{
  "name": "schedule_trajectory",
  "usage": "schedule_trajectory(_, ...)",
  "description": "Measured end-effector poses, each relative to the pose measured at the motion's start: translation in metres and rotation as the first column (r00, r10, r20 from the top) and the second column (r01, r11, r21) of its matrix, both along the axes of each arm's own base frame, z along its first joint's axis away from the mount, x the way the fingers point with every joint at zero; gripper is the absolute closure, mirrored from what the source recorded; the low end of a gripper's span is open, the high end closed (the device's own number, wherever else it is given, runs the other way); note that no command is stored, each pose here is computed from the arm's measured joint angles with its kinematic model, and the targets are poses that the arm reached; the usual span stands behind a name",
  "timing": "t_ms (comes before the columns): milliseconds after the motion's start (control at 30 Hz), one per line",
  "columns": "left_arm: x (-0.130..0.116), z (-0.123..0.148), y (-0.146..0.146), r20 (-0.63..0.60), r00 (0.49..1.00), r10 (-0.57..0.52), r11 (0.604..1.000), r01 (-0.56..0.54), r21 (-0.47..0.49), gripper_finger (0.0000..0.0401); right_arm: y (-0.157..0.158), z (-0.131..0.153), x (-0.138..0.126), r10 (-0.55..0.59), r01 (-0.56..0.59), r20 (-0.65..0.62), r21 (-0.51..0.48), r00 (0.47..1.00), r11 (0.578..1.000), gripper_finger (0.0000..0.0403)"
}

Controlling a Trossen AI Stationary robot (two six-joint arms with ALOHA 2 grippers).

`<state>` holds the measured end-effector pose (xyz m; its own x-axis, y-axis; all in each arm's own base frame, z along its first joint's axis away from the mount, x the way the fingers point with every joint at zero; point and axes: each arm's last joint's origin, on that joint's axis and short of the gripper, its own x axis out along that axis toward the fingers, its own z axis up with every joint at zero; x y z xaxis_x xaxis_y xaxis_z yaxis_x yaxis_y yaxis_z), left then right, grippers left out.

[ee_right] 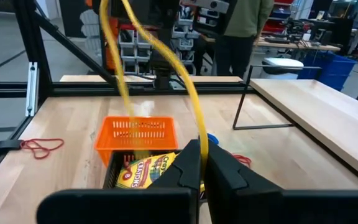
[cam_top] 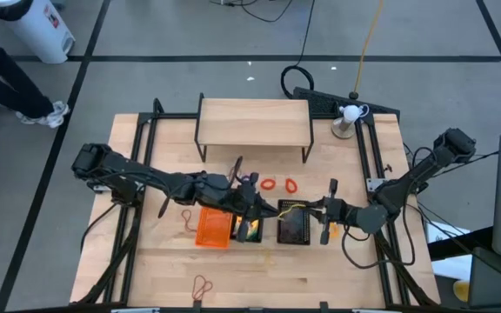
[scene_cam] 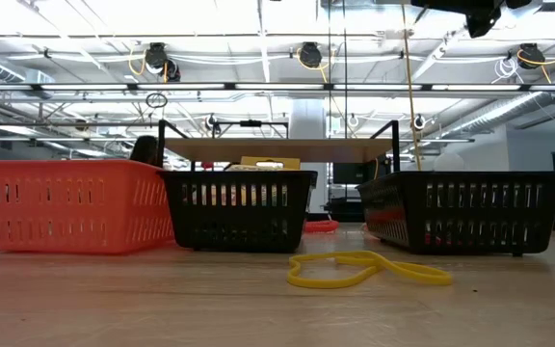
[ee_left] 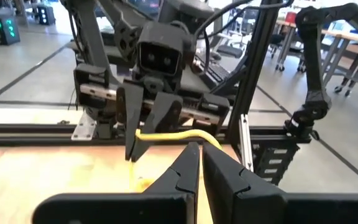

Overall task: Pick & Place Office Desk Supplies
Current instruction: Put the yellow rubber band into the right black bin

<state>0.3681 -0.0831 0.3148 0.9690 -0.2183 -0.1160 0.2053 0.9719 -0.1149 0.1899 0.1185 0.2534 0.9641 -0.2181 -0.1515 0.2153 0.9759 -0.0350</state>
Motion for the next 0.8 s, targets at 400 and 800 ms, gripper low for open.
schedule_trajectory(400, -0.0012, -0.0066, 0.0003, -0.069, 0.998, 0.001, 1.0, 0.0, 0.013, 0.038, -0.0034, 0.0018, -0.0051, -0.007, 0.007, -0.007, 0.035, 1.0, 0.999, 0.0403)
schedule_trajectory(800, -0.0013, -0.0072, 0.0004, -0.08, 0.997, 0.004, 1.0, -0.004, -0.002, 0.038, -0.0019, 0.0013, -0.0066, 0.04, -0.039, -0.011, 0.113, 0.999, 0.993, 0.0403)
